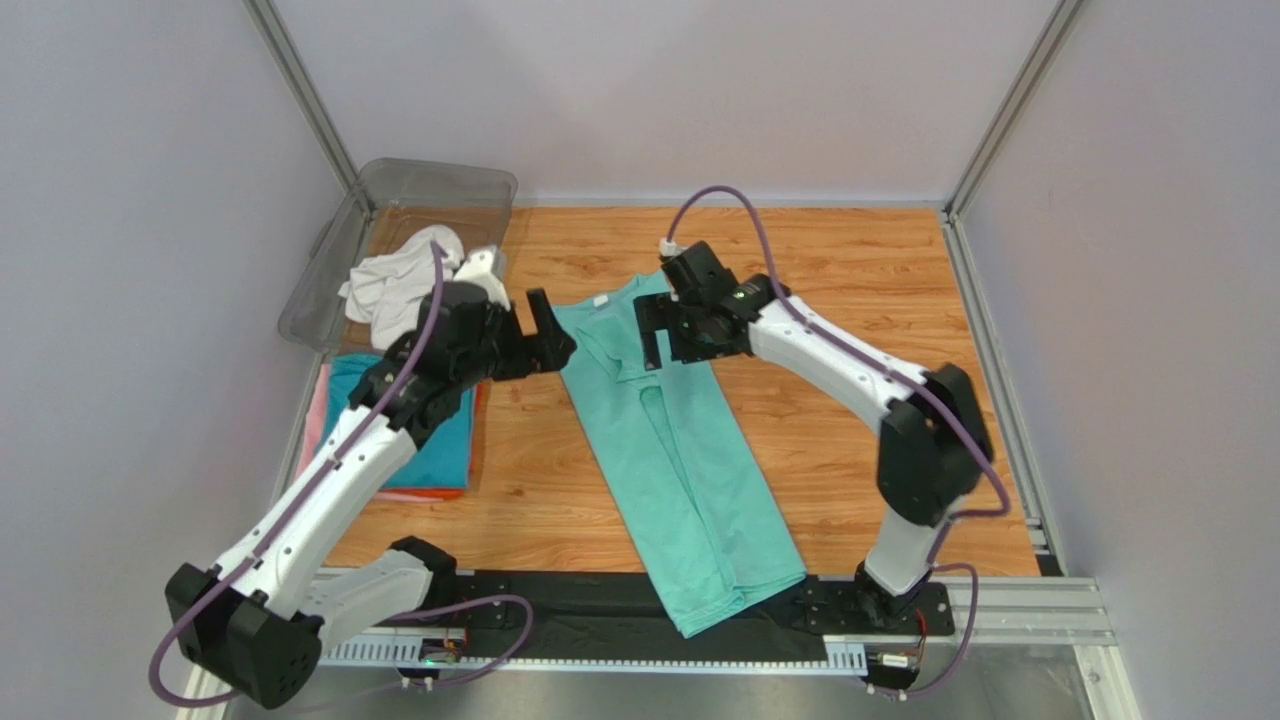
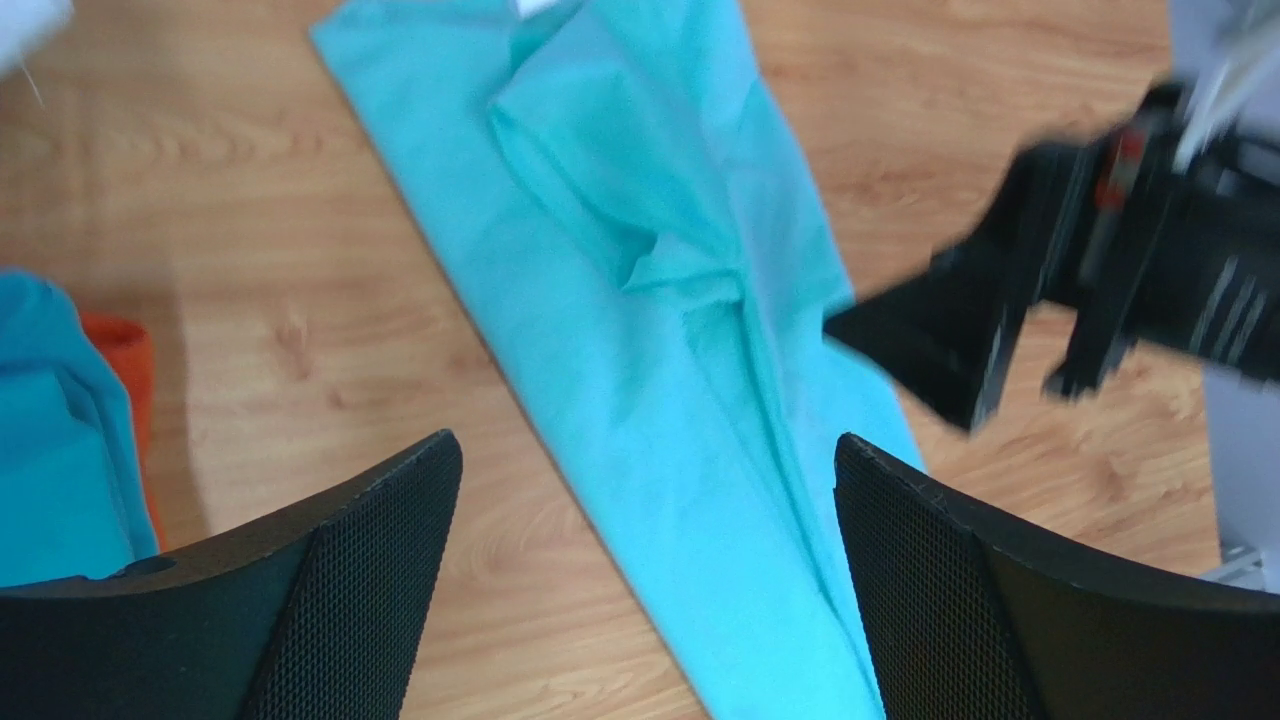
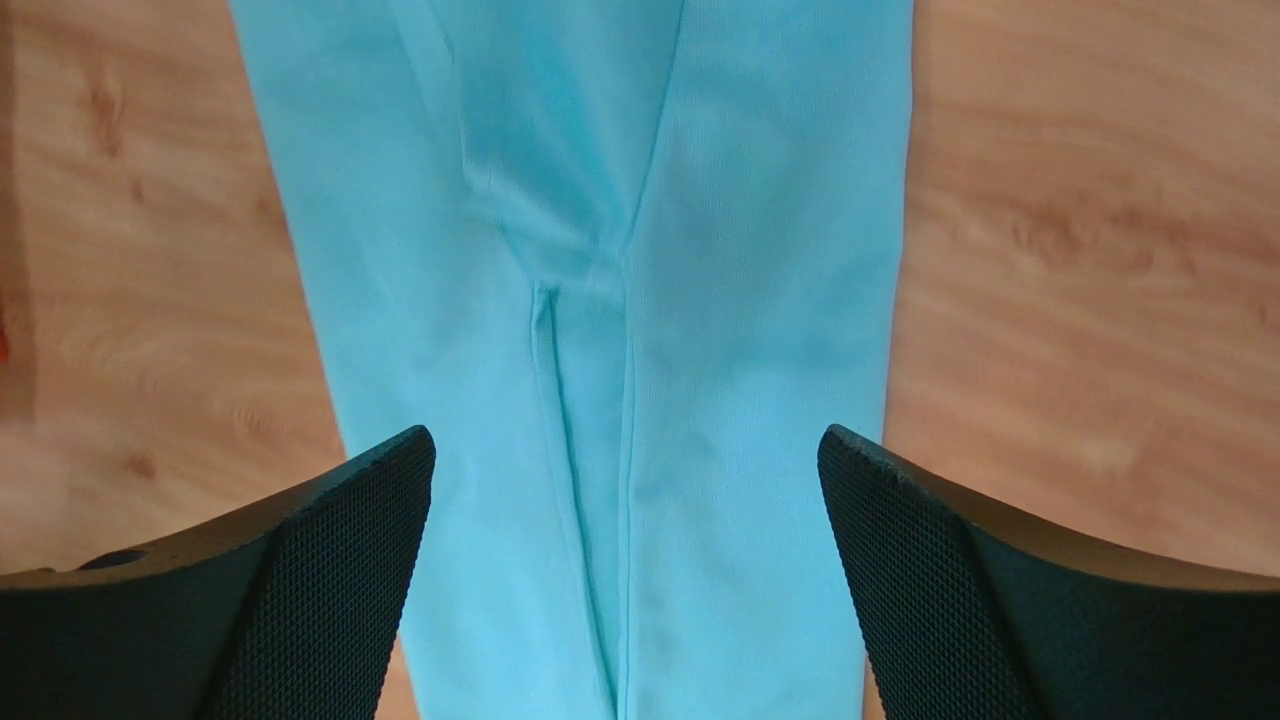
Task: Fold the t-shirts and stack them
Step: Fold the tshirt
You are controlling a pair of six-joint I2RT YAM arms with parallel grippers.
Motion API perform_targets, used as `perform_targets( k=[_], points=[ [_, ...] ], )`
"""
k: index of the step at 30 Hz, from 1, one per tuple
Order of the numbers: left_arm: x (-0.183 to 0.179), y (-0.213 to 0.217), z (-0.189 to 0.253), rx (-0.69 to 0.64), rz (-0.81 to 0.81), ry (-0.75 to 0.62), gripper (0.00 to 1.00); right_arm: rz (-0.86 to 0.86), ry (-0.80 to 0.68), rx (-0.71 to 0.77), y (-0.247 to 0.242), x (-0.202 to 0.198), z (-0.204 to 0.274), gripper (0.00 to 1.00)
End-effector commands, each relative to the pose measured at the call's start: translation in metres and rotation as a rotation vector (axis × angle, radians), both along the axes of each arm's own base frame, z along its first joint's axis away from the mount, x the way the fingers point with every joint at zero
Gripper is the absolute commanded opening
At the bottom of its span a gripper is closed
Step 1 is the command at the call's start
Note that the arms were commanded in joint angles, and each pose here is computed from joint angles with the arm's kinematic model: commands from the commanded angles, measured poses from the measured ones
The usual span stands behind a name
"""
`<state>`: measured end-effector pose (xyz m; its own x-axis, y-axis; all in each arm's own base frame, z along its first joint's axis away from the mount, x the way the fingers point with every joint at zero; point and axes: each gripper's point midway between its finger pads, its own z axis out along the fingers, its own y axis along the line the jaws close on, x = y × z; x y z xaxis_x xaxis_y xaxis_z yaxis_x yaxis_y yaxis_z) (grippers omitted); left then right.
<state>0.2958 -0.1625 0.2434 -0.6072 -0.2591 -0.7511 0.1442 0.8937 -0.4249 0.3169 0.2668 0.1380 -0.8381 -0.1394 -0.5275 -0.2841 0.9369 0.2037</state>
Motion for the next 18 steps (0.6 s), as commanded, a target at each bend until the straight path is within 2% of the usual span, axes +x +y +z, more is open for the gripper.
perform_targets(
  k=[1, 2, 3, 4, 6, 7, 13, 18],
  points=[
    [-0.033, 0.005, -0.056, -0.037, 0.013, 0.124, 1.00, 0.059, -0.106, -0.122, 0.013, 0.051, -0.011, 1.00],
    [-0.042, 0.005, -0.062, -0.053, 0.004, 0.141, 1.00, 0.085, -0.069, -0.160, 0.019, 0.058, -0.037, 1.00],
    [-0.048, 0.005, -0.068, -0.067, 0.000, 0.150, 1.00, 0.104, -0.099, -0.147, 0.031, 0.071, -0.029, 1.00],
    [-0.057, 0.008, -0.086, -0.063, 0.001, 0.179, 1.00, 0.136, -0.103, -0.169, 0.034, 0.077, -0.035, 1.00],
    [-0.069, 0.012, -0.091, -0.084, 0.002, 0.173, 1.00, 0.145, -0.079, -0.218, 0.039, 0.089, -0.062, 1.00],
    [-0.076, 0.015, -0.106, -0.076, 0.005, 0.197, 1.00, 0.149, -0.105, -0.233, 0.043, 0.099, -0.059, 1.00],
    [-0.096, 0.020, -0.135, -0.088, 0.010, 0.246, 1.00, 0.137, -0.022, -0.341, 0.038, 0.108, -0.116, 1.00],
    [-0.094, 0.019, -0.137, -0.088, 0.014, 0.261, 1.00, 0.067, 0.020, -0.378, 0.026, 0.109, -0.143, 1.00]
  ],
)
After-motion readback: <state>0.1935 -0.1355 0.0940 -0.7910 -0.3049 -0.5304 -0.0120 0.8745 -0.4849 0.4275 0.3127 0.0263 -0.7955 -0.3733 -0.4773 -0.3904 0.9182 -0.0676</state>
